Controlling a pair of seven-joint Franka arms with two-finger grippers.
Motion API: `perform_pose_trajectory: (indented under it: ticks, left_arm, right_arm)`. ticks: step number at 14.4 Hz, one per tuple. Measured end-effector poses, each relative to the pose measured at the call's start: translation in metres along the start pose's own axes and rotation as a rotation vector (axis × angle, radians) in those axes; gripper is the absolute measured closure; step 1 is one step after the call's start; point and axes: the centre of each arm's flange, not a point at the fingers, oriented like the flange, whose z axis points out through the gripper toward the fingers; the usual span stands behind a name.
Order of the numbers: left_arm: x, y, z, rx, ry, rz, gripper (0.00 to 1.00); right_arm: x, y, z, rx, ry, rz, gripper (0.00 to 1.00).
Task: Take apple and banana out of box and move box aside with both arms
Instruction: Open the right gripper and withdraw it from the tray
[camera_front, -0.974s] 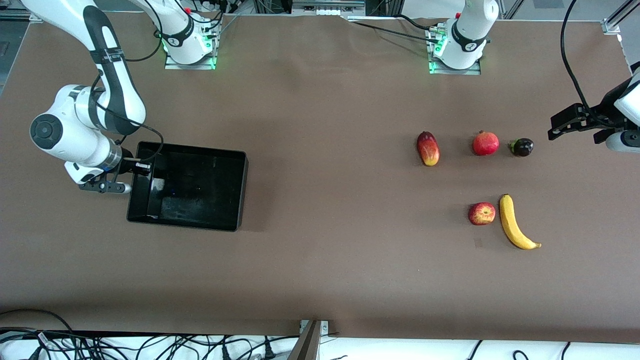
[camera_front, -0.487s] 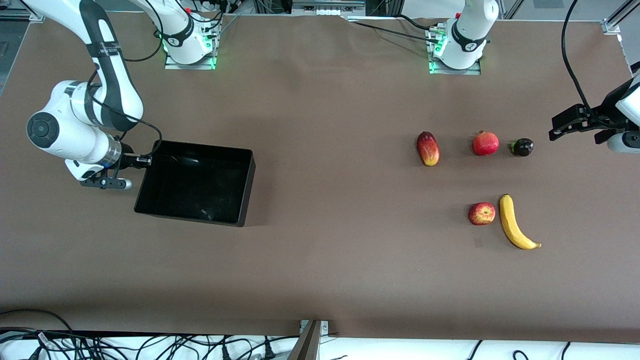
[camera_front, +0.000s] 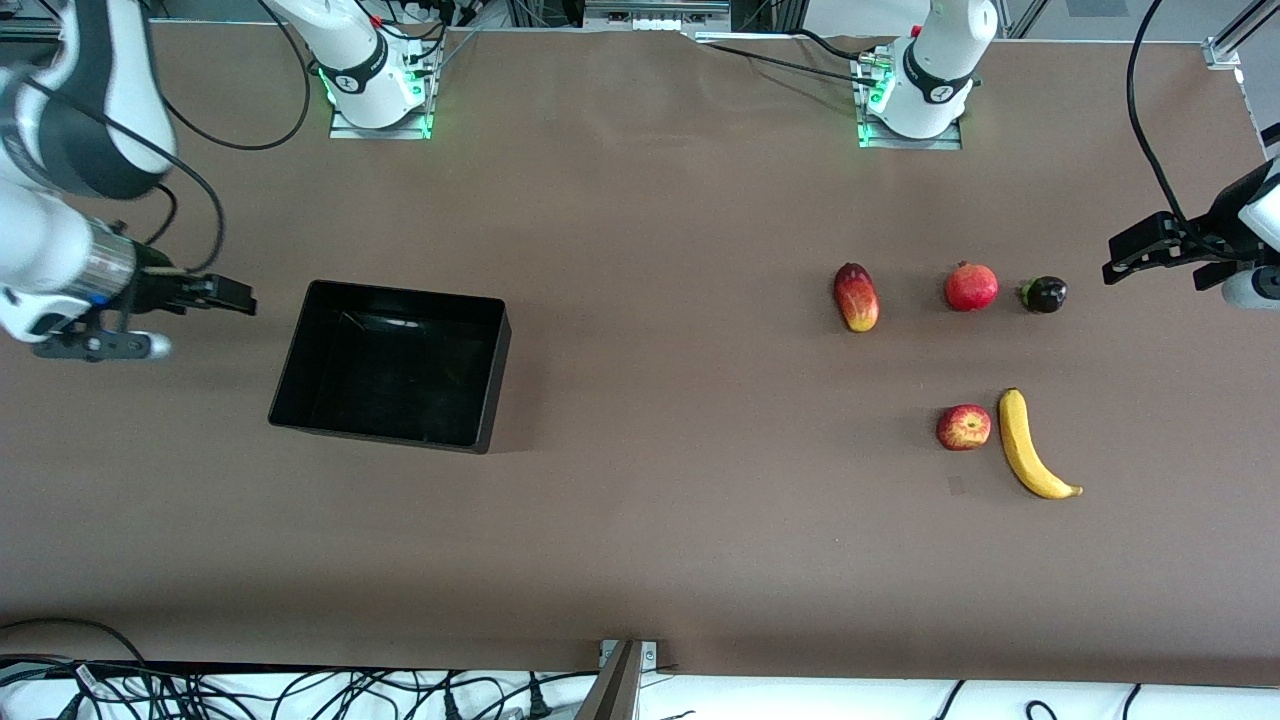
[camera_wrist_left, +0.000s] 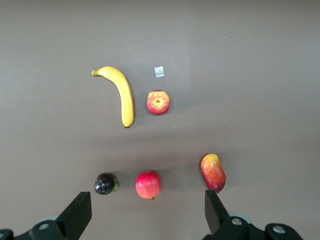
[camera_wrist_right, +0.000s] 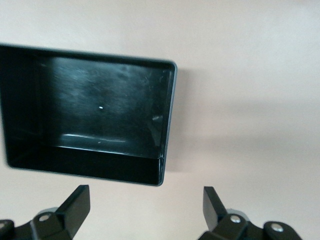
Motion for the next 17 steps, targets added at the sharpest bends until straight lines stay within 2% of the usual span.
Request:
perform_pose_trajectory:
  ticks: [2,4,9,13,17]
  left_arm:
    - [0.000,0.000,0.000,0.000,0.000,0.000,0.00]
    - [0.000,0.000,0.000,0.000,0.000,-0.003,0.00]
    - [0.000,-0.001,0.000,0.000,0.001,-0.010,0.00]
    - [0.000,-0.001,-0.001,0.000,0.003,-0.025,0.00]
    - [0.000,-0.001,-0.002,0.000,0.004,-0.041,0.00]
  right_arm:
    - [0.001,-0.004,-0.044,-0.002,0.053,-0.008,0.00]
    - [0.000,-0.004,-0.066,-0.016,0.080,-0.012,0.00]
    - [-0.001,0.010,-0.069,-0.090,0.057,-0.005,0.00]
    - [-0.006,0.016,-0.099,-0.080,0.110,-0.002,0.00]
    - [-0.025,0.028,-0.110,-0.052,0.115,0.005,0.00]
